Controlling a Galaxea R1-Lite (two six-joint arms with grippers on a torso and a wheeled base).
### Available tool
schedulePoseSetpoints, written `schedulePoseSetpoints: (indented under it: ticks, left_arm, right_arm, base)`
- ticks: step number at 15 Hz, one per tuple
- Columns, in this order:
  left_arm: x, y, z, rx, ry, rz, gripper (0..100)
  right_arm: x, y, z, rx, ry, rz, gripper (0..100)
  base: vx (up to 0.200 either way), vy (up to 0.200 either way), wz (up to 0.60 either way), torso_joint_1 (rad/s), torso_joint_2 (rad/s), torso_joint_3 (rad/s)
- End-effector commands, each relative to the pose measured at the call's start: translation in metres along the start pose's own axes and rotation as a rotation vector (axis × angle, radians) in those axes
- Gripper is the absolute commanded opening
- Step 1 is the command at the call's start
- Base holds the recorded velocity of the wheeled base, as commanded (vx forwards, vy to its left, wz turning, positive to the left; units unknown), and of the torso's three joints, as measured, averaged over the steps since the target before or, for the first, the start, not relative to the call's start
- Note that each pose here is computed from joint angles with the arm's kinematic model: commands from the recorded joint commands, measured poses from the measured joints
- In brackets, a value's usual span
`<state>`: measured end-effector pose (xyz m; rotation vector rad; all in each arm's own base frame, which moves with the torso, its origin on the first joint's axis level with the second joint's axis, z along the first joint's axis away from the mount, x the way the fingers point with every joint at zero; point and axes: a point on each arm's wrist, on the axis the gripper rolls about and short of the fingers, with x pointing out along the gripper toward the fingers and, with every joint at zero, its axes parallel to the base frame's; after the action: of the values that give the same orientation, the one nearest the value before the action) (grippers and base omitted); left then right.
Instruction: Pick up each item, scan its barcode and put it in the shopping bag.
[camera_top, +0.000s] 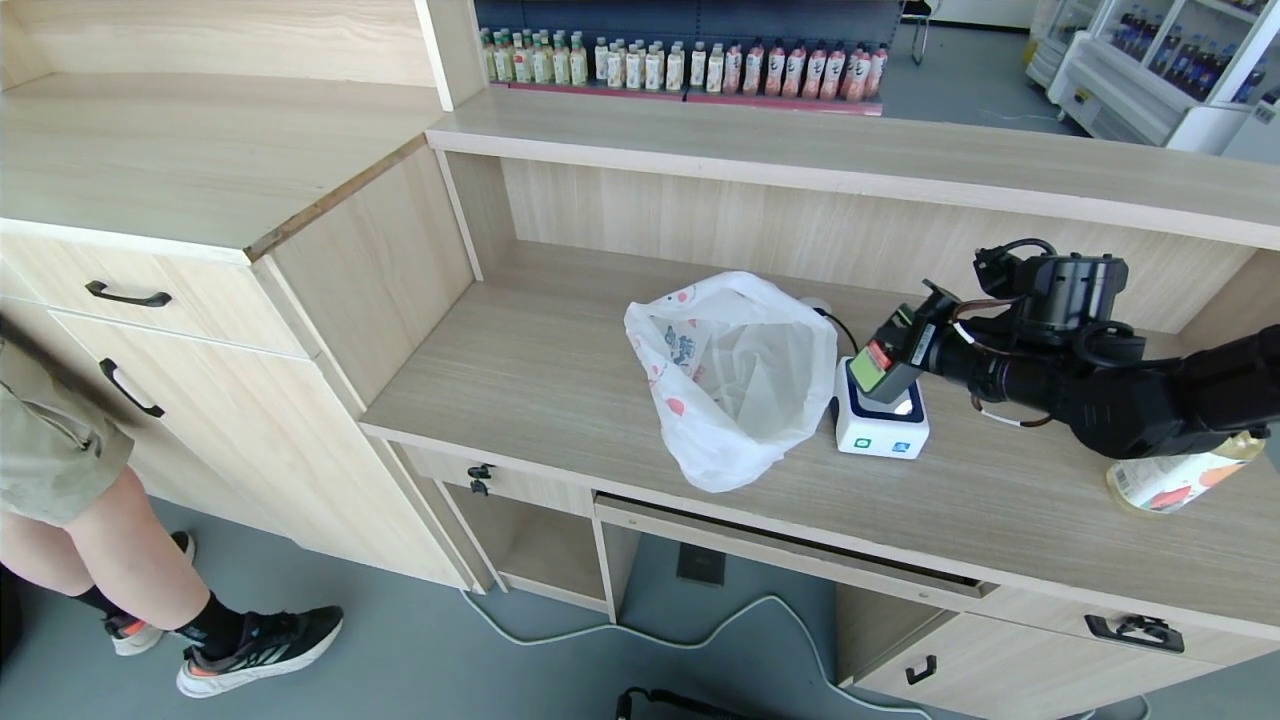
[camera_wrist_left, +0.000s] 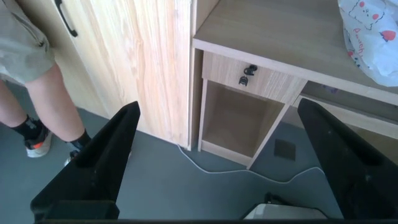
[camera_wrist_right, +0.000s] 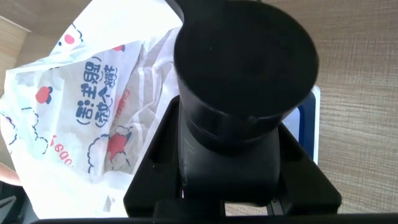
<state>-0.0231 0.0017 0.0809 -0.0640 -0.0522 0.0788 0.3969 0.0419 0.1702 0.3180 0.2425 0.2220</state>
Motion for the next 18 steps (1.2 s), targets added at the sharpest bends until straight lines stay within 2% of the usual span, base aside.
schedulePoseSetpoints:
  ticks: [1,18]
  left_arm:
    - [0.0,0.0,0.0,-0.001,-0.001,0.001,100]
    - [0.0,0.0,0.0,-0.001,-0.001,0.001,100]
  right_arm:
    - [0.0001,-0.0002,-0.0011,0.001,0.004,0.0,0]
    - [0.0055,0.0026,-0.0039,0.005,0.007,0.009,0]
  base:
    - [0.0,0.0,0.0,0.0,0.0,0.0]
    - [0.0,0.0,0.0,0.0,0.0,0.0]
